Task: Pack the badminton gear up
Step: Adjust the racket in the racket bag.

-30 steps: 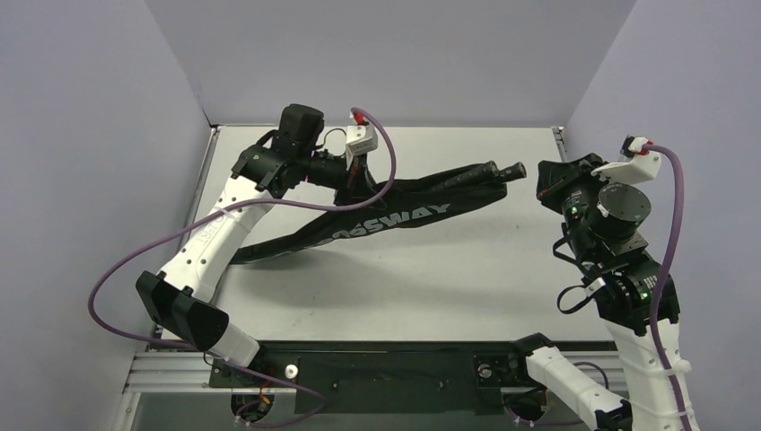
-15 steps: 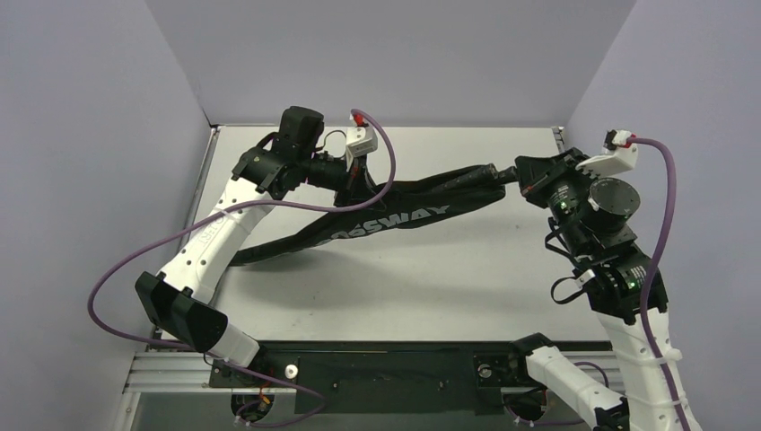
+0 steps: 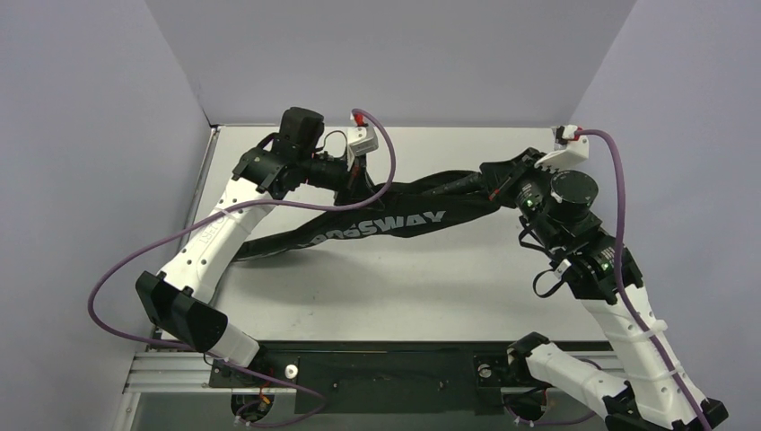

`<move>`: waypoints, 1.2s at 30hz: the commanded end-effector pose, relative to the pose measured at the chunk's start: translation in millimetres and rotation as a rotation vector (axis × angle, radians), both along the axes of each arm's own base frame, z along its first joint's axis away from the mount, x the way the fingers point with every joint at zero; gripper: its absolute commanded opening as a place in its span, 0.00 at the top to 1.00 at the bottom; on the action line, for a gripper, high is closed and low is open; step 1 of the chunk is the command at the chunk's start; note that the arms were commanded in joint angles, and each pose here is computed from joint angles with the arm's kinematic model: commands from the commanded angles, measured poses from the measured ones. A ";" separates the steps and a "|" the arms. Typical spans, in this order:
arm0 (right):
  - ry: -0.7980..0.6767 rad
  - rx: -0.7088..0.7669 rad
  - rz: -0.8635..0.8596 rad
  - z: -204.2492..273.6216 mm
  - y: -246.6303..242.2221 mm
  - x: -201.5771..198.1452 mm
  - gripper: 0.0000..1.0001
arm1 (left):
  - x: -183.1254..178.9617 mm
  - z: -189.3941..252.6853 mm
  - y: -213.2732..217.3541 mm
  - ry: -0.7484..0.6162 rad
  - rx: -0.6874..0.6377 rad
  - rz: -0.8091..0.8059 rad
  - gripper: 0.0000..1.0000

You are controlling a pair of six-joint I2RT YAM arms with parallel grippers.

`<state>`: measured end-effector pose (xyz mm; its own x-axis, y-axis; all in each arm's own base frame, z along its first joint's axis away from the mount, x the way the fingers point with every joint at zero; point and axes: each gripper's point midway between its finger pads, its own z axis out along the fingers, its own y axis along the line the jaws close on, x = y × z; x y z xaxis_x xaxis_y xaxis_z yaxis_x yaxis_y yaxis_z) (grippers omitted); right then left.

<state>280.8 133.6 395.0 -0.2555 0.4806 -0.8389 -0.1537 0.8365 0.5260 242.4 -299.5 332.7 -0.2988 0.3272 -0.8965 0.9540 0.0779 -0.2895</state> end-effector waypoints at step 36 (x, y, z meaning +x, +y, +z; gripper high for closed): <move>0.038 0.091 0.183 0.1 24.7 -37.5 1.00 | -13.3 35.5 -16.4 -0.108 -0.117 -0.072 1.00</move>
<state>250.1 146.4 412.6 -0.3103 0.4829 -0.8189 -0.2736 0.7796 0.5633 236.5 -311.5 329.9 -0.2864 0.3229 -0.9021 0.9570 0.0503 -0.2858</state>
